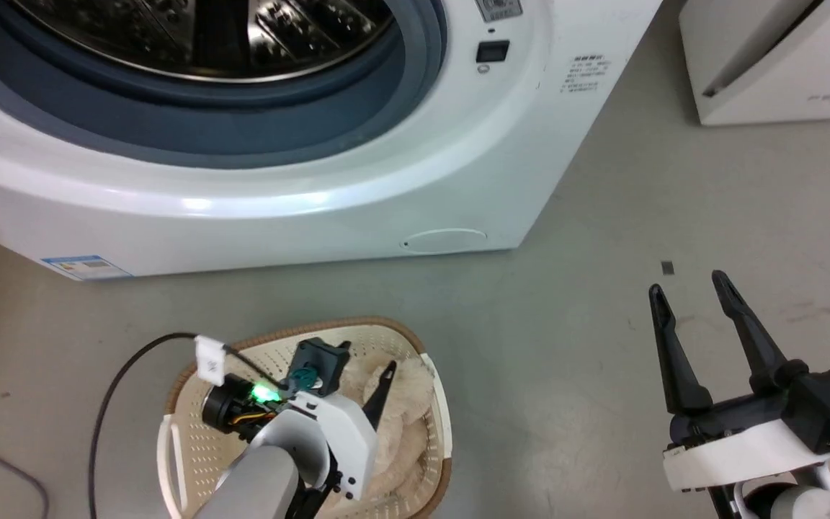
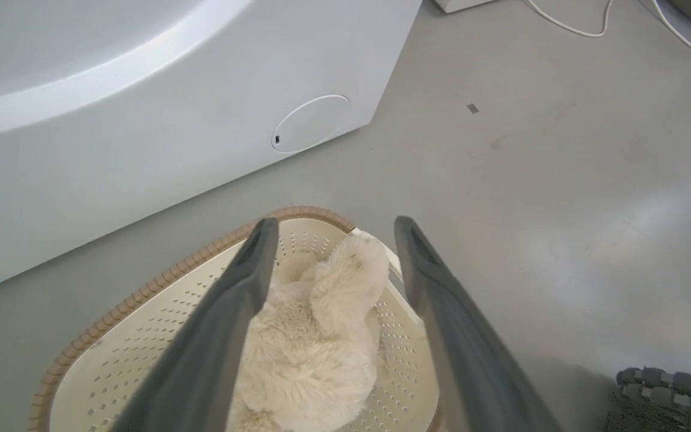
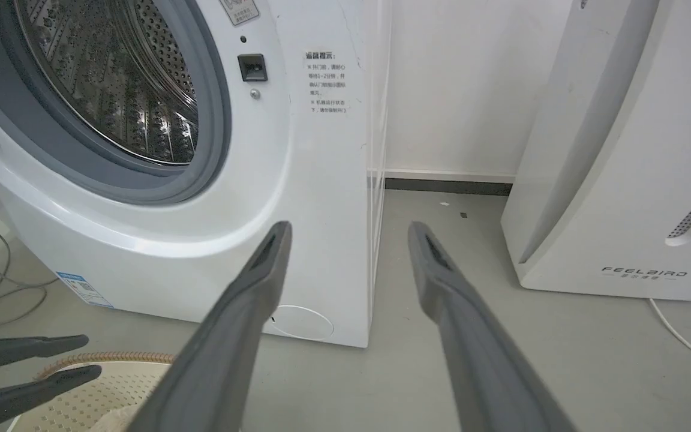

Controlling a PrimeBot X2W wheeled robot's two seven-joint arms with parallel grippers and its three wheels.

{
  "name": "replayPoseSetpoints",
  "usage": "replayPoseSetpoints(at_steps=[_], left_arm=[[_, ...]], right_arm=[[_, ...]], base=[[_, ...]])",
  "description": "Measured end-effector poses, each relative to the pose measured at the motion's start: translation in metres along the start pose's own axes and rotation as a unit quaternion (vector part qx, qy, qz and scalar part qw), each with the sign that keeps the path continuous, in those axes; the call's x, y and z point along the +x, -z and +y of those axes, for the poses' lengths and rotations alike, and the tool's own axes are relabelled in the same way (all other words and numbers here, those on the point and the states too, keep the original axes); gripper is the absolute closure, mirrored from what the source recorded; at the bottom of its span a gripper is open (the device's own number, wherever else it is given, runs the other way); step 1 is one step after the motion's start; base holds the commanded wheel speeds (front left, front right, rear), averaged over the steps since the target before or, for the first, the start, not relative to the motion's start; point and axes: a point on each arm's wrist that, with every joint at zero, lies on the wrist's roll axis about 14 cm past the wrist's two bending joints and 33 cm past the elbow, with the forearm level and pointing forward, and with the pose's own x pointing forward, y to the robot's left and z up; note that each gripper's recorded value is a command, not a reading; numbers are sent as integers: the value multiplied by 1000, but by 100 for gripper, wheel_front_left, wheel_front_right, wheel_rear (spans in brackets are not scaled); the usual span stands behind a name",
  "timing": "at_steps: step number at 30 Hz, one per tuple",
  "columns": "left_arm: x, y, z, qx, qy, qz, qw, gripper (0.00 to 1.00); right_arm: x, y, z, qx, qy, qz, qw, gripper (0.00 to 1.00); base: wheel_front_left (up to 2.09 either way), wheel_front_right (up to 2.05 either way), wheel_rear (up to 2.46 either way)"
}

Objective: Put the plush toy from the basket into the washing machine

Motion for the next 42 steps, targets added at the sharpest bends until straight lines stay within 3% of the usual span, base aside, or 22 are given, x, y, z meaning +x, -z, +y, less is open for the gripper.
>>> replayPoseSetpoints(at_steps=[16,37,38,39,42], left_arm=[[33,71,-19,34,91,145,985,0],[72,147,7,82,120,265,953,0],[73,150,6,79,123,268,952,59],[73,153,5,76,126,271,951,100],[73,161,3,73,132,280,948,100]], right_arm=[[14,26,-10,2,12,19,1000,0],[31,67,-20,15,24,49,998,0],[31,68,-20,15,24,49,998,0],[32,70,-20,15,25,51,998,0],[33,73,-21,17,26,52,998,0]], base=[[0,0,0],[0,0,0],[0,0,0],[0,0,0],[0,0,0]])
